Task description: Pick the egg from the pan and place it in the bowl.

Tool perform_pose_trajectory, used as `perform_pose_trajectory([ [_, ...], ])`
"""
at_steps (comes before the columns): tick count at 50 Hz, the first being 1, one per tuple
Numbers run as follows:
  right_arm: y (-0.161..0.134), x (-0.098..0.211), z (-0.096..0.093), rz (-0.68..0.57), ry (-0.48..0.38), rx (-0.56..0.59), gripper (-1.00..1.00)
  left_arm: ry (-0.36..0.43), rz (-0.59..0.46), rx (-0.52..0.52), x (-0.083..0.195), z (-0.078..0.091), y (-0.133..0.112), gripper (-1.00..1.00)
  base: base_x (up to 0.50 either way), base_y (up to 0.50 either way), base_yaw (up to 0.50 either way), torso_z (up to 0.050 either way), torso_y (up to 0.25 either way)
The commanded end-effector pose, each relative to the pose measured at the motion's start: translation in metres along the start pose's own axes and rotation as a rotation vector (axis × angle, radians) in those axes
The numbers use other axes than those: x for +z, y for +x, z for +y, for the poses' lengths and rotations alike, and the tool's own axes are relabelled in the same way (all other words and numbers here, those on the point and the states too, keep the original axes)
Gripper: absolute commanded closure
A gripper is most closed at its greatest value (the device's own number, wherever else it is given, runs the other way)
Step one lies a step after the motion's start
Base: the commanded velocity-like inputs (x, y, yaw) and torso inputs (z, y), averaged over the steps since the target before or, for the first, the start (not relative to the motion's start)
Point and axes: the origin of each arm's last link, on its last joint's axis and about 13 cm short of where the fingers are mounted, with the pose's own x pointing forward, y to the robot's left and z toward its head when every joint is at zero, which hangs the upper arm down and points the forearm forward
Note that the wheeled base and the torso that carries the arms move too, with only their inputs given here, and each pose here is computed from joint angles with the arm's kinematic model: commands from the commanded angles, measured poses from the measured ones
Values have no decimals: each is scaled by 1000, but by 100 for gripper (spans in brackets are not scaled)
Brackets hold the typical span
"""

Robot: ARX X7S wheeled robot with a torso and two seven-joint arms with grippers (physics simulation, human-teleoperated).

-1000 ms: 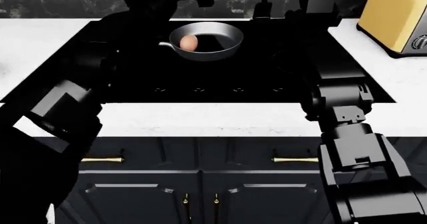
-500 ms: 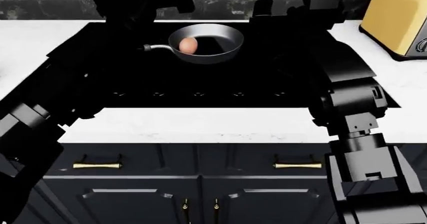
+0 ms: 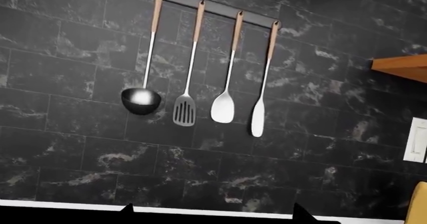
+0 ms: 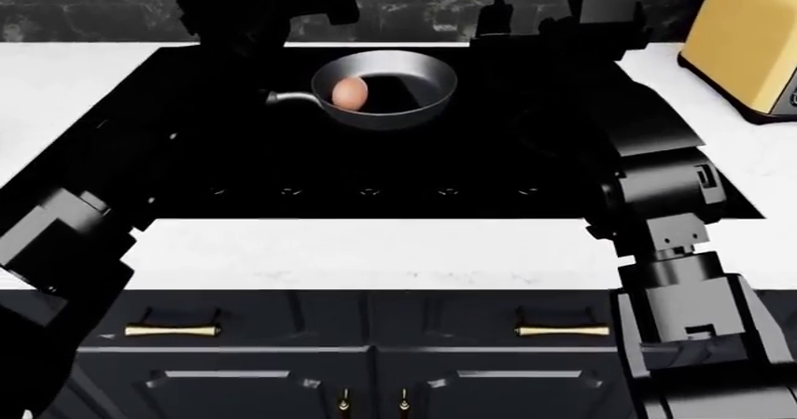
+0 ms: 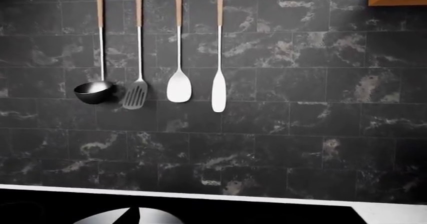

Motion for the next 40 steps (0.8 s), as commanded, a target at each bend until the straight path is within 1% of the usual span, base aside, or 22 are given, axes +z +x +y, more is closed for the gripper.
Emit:
perform_pose_trajectory([
  [1,3,-4,-1,12,3,-4,-100,1,6,4,-2,1,3,-100,94,0,0,0,0],
  [9,4,-5,-1,18,2,0,-100,-1,8,8,-4,3,3,-100,95,0,0,0,0],
  [28,2,-1,-1,14,-8,-7,-100,-17,11,-14,-6,0,5,-100,97,0,0,0,0],
  [40,1,-1,-1,14,-8,-9,-100,-15,10,-18,-5,-1,5,-100,128,0,0,0,0],
])
